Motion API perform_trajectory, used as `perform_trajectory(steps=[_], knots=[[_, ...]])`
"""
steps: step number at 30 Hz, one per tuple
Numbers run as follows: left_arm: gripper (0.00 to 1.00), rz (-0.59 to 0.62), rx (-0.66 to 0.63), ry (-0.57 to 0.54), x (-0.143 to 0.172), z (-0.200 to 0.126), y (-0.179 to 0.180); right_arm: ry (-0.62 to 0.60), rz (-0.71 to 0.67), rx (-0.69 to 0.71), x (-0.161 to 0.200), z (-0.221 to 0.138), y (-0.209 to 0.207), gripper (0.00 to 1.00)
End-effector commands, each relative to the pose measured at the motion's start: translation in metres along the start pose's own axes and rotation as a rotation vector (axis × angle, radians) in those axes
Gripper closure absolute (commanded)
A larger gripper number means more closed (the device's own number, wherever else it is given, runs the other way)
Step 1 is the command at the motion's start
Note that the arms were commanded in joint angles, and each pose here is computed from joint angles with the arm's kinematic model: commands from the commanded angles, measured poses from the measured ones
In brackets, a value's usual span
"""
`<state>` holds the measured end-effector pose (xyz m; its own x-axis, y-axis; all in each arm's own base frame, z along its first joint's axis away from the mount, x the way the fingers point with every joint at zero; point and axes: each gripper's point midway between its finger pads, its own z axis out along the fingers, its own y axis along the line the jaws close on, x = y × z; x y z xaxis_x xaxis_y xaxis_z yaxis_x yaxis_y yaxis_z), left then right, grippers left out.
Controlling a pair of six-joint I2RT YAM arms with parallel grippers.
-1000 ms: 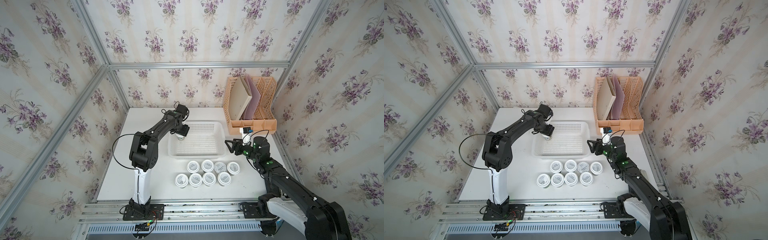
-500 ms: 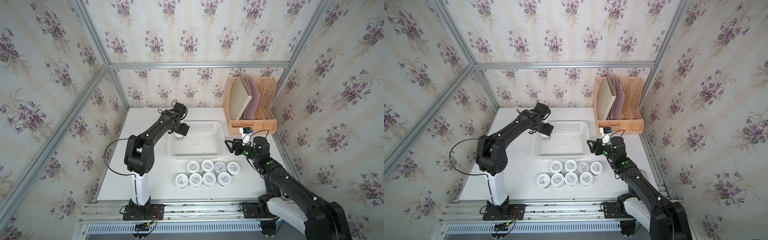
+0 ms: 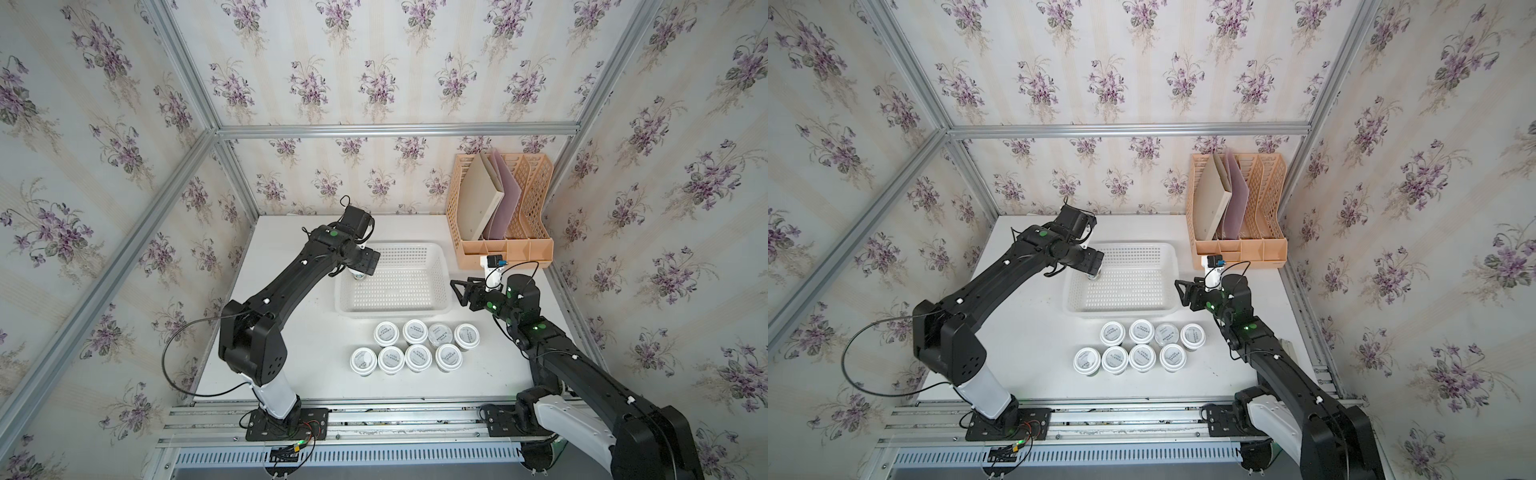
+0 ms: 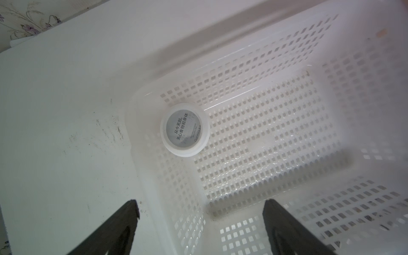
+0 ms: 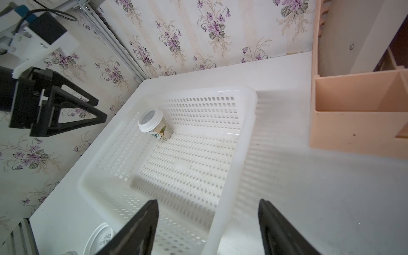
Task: Put the yogurt in the basket
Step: Place the yogurt in the basket.
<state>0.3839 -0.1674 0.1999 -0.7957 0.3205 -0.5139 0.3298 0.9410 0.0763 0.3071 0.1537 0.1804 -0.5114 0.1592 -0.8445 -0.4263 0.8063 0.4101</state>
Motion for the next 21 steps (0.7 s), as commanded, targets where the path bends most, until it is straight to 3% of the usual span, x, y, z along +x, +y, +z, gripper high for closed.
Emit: perform_trajectory(steps=[1, 5, 10, 21], knots=[[0.10, -0.031, -0.025, -0.032, 0.014, -0.023, 0.000, -0.069, -0.011, 0.004, -0.008, -0.002, 0.000, 0.25], [0.12, -0.074, -0.005, -0.154, 0.029, -0.056, -0.004, -0.119, -0.029, -0.043, -0.010, -0.007, 0.012, 0.25], [0.14, -0.125, 0.092, -0.275, 0.052, -0.075, -0.016, -0.102, -0.066, -0.073, -0.006, -0.004, 0.026, 0.25], [0.16, -0.095, 0.151, -0.231, 0.104, -0.088, -0.021, -0.144, -0.097, -0.041, -0.004, -0.017, 0.034, 0.29]])
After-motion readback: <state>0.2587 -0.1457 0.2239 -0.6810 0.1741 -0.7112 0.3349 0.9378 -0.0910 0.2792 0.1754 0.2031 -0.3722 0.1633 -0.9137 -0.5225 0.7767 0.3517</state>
